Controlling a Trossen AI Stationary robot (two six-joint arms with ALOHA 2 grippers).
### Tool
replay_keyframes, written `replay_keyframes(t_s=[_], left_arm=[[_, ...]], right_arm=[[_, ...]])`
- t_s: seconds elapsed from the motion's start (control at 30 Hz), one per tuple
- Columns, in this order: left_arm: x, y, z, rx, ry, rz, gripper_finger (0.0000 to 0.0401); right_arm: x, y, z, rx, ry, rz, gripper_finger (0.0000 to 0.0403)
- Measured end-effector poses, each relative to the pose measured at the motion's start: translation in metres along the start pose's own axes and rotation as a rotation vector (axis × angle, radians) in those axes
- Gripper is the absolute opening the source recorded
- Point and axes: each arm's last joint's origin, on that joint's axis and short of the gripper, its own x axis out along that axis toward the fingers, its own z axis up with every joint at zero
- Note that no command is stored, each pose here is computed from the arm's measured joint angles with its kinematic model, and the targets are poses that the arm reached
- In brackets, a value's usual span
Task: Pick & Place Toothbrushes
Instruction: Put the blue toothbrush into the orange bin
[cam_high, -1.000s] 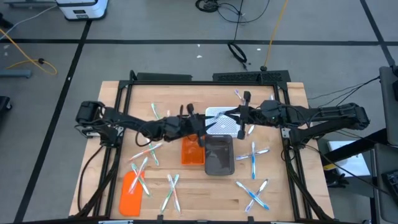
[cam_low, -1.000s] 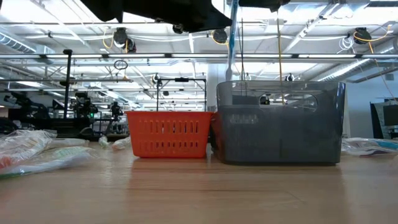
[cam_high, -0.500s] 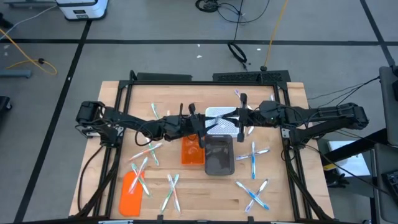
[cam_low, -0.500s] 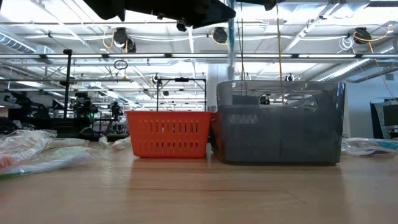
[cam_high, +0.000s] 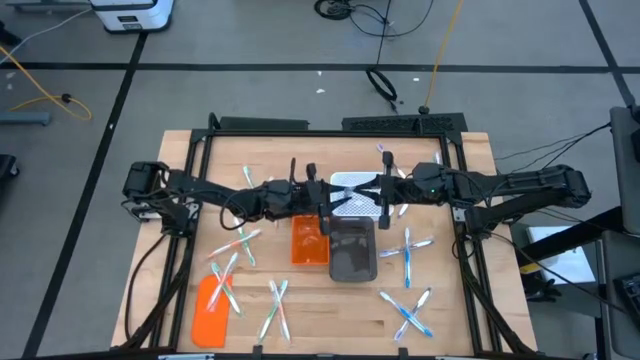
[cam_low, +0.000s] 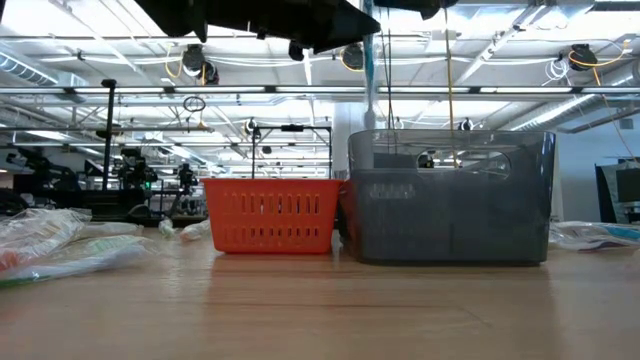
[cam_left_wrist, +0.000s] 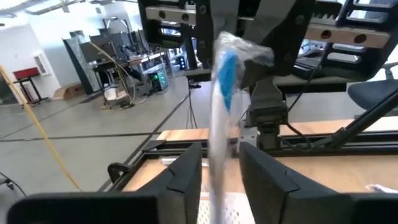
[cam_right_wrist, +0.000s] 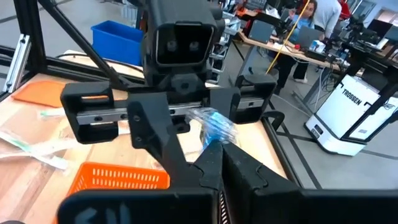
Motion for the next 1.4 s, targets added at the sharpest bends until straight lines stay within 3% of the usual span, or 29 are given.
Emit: replay_keyframes(t_s=[0.2,0.6,0.97,1.4], left_arm=[[0.000,-0.001,0.000,0.000,-0.002,-0.001,0.0013],[-0.001,-0.001,-0.001,-0.018,0.024,-0.002,0.0006],[-0.030,-0.004,0.013,-0.025,0.233,0.096,0.0007],[-0.050,-0.024,-0.001,-0.031,0.468,0.020,0.0006]], right_arm=[[0.000,0.000,0.000,-0.001,0.001,0.000,0.0000],[0.000,0.000,-0.002,-0.006,0.018,0.001,0.0000],[-0.005,-0.002,-0.004,-0.020,0.064,-0.048,0.0046],[-0.012,-0.003,-0.004,-0.019,0.076,-0.042,0.0075]])
